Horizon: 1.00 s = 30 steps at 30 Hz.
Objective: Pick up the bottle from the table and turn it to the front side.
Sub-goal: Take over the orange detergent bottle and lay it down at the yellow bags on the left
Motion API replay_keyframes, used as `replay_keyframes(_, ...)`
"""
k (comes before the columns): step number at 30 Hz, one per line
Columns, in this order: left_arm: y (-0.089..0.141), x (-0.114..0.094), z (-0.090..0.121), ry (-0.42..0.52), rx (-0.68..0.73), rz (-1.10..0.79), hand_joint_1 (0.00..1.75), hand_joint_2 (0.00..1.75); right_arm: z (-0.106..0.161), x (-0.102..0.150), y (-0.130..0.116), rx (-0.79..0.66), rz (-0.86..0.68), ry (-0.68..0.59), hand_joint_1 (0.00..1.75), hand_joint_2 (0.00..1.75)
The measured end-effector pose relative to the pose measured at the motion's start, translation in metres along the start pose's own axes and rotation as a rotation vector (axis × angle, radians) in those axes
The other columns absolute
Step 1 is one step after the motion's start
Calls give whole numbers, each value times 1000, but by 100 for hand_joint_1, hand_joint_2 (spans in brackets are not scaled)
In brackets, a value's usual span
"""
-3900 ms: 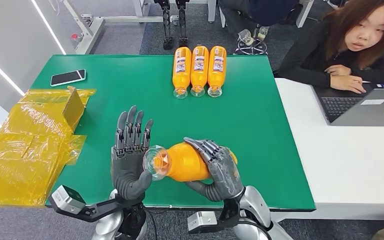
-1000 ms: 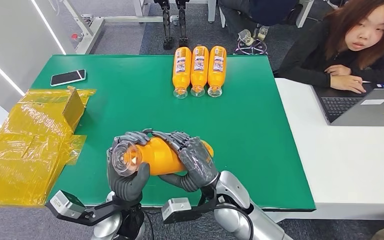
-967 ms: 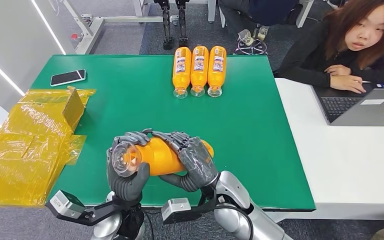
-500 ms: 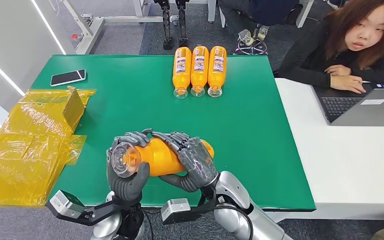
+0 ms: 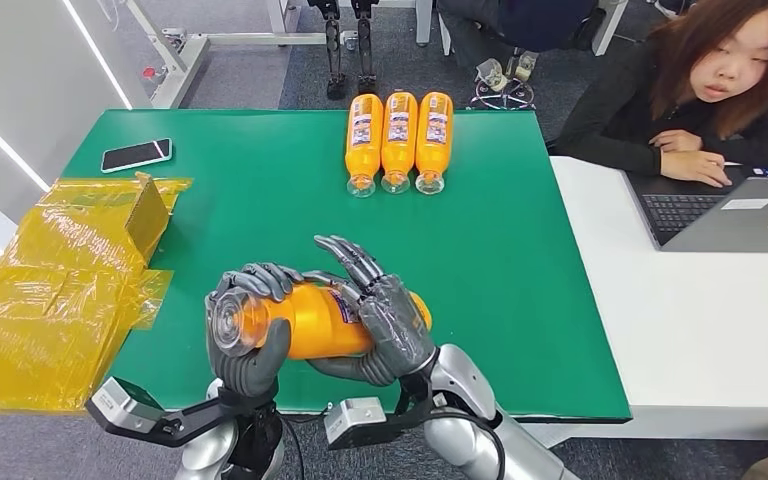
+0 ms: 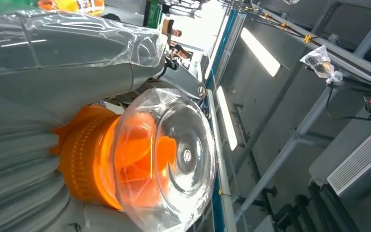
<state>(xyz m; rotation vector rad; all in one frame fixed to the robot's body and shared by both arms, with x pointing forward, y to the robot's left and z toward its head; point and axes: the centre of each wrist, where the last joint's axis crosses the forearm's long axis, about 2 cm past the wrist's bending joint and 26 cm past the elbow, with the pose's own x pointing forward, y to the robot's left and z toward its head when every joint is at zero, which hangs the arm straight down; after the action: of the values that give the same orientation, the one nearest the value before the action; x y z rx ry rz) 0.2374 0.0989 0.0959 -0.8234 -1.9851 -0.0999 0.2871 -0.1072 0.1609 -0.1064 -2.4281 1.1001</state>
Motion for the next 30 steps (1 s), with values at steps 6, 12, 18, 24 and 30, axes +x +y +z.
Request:
replay_keyframes(6, -2, 2, -11, -23, -17, 18, 170, 175, 12, 14, 2, -303, -30, -97, 0, 175)
replay_keyframes(12, -4, -2, -3, 0, 3, 30, 168, 175, 3, 39, -35, -581, -19, -146, 0, 175)
replay_keyframes(18, -2, -4, -1, 16, 34, -25, 164, 175, 3, 64, -56, -724, 9, -171, 0, 175)
replay_keyframes(24, 24, 1, 0, 23, 56, -470, 164, 175, 7, 74, -59, -762, 1, -166, 0, 175)
replay_keyframes(30, 86, 8, -3, 61, -87, -1134, 163, 175, 9, 76, -59, -773, -12, -160, 0, 175)
